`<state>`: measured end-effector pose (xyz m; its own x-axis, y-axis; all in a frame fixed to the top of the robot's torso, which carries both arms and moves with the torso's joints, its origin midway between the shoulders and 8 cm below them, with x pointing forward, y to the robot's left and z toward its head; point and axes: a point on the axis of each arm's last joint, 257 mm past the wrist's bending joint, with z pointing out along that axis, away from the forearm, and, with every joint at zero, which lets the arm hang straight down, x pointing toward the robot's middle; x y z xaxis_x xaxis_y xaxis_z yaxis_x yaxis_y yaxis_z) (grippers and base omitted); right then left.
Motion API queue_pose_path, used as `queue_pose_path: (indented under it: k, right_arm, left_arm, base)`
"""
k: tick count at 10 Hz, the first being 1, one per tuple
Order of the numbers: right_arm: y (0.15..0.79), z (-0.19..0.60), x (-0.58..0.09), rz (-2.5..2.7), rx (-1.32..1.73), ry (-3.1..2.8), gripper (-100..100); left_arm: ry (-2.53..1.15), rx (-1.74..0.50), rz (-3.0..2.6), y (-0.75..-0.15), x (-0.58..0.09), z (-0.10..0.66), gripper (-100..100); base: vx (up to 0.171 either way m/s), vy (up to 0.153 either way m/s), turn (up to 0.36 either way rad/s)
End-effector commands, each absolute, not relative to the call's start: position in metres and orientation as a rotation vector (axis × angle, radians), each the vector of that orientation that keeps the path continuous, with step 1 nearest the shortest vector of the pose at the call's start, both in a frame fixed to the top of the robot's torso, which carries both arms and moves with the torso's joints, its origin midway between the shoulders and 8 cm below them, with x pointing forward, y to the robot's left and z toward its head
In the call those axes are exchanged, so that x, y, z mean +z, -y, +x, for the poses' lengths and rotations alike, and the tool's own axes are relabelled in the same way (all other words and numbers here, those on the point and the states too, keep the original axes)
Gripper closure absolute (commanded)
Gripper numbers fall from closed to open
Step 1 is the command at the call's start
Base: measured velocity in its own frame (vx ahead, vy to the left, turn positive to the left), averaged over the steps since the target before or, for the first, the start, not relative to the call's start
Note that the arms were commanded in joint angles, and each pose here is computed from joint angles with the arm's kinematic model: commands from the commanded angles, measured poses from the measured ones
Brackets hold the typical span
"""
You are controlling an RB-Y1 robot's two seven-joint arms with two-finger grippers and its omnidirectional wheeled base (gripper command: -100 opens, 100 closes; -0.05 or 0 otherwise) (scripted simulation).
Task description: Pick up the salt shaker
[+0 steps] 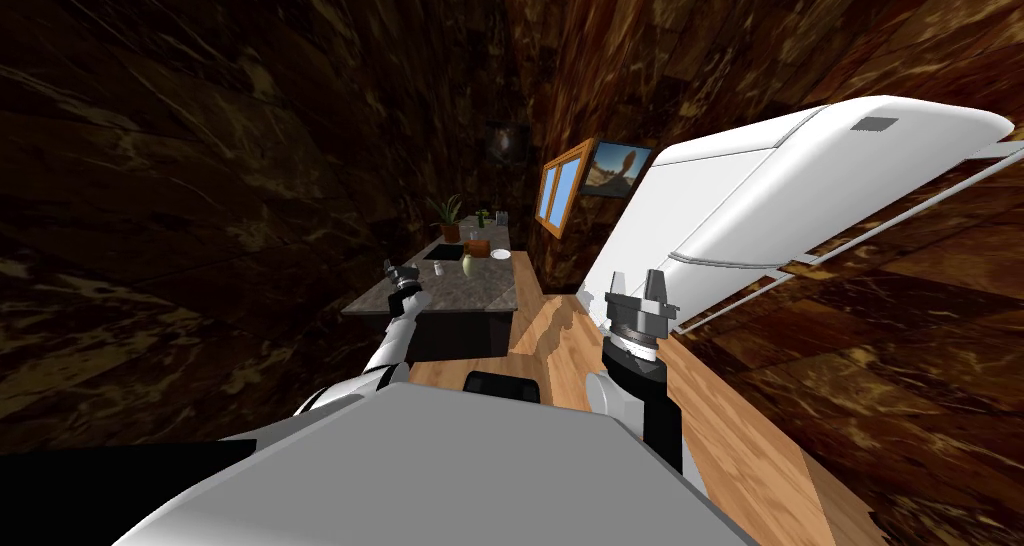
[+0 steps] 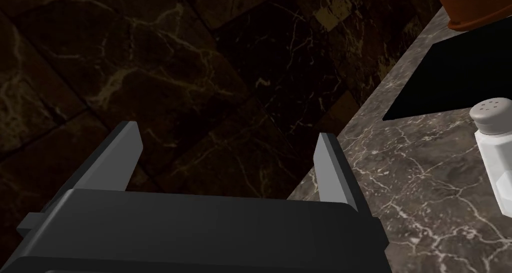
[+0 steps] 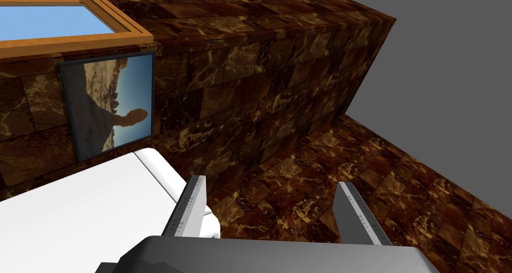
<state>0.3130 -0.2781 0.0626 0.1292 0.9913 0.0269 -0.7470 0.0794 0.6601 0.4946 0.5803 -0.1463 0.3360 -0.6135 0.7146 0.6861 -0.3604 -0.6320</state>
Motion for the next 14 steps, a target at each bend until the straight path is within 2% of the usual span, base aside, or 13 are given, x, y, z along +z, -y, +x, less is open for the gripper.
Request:
queue_pose_path:
  k: [1,6,14]
  right_arm:
    - [0.278,0.313,0.063,0.609,1.383,-0.498,0]
    - [0.278,0.313,0.063,0.609,1.383,-0.498,0]
    - [0.278,0.313,0.063,0.609,1.383,-0.498,0]
  left_arm:
    - [0.104,-1.342,-1.431,-0.585,-0.16,0.495,-100]
    - [0.328,-1.363,-1.536,-0.607,-0.182,0.508,-100]
    - [0.536,-1.343,-1.684,-0.608,-0.231,0.52,-100]
  base:
    - [0.016,-0.044,-0.032]
    - [0.019,-0.032,-0.04]
    - [0.019,-0.01,-0.03]
